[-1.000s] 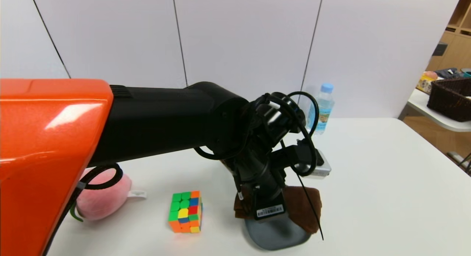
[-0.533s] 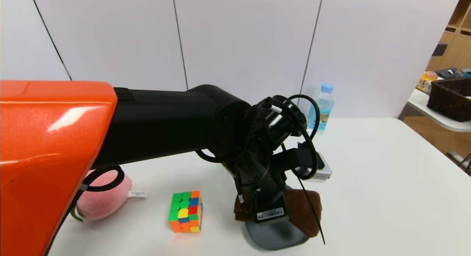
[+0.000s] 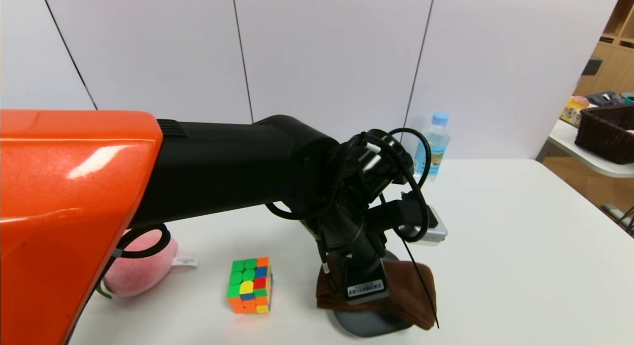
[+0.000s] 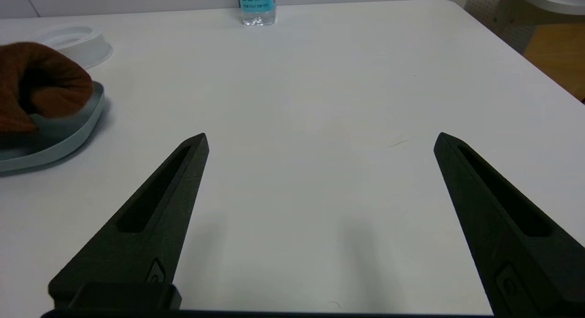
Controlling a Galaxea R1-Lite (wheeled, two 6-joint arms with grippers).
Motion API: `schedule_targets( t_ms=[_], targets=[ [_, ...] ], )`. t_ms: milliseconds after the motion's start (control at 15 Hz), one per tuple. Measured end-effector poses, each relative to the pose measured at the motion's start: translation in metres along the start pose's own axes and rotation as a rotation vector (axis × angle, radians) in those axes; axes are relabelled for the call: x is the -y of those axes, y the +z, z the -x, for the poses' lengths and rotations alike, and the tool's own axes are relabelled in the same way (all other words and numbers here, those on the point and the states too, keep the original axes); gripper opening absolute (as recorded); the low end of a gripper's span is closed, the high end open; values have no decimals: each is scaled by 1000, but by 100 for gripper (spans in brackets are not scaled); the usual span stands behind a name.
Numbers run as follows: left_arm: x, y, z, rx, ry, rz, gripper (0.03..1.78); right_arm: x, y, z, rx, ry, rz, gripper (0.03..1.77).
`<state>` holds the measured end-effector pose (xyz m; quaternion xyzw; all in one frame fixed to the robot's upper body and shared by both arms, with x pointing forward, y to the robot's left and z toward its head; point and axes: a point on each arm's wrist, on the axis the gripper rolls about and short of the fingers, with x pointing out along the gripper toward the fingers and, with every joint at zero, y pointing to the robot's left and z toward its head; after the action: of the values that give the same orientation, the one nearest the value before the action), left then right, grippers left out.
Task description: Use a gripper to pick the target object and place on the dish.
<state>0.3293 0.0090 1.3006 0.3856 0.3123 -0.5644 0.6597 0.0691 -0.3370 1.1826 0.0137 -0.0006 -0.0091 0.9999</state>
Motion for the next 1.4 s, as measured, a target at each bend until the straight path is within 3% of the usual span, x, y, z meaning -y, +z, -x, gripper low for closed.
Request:
schedule_targets(
  t_ms=[267, 600, 1067, 1400],
  targets=[
    [0, 0, -1, 0, -1, 0, 125, 0, 0, 0, 0, 0, 0, 171],
    [-1, 1, 2, 8, 5, 0, 146, 0, 0, 0, 0, 0, 0, 171],
    [4, 7, 48, 101, 60, 64, 161, 0, 0, 0, 0, 0, 0, 171],
    [9, -4, 104, 224, 148, 174, 165, 0, 0, 0, 0, 0, 0, 171]
  ],
)
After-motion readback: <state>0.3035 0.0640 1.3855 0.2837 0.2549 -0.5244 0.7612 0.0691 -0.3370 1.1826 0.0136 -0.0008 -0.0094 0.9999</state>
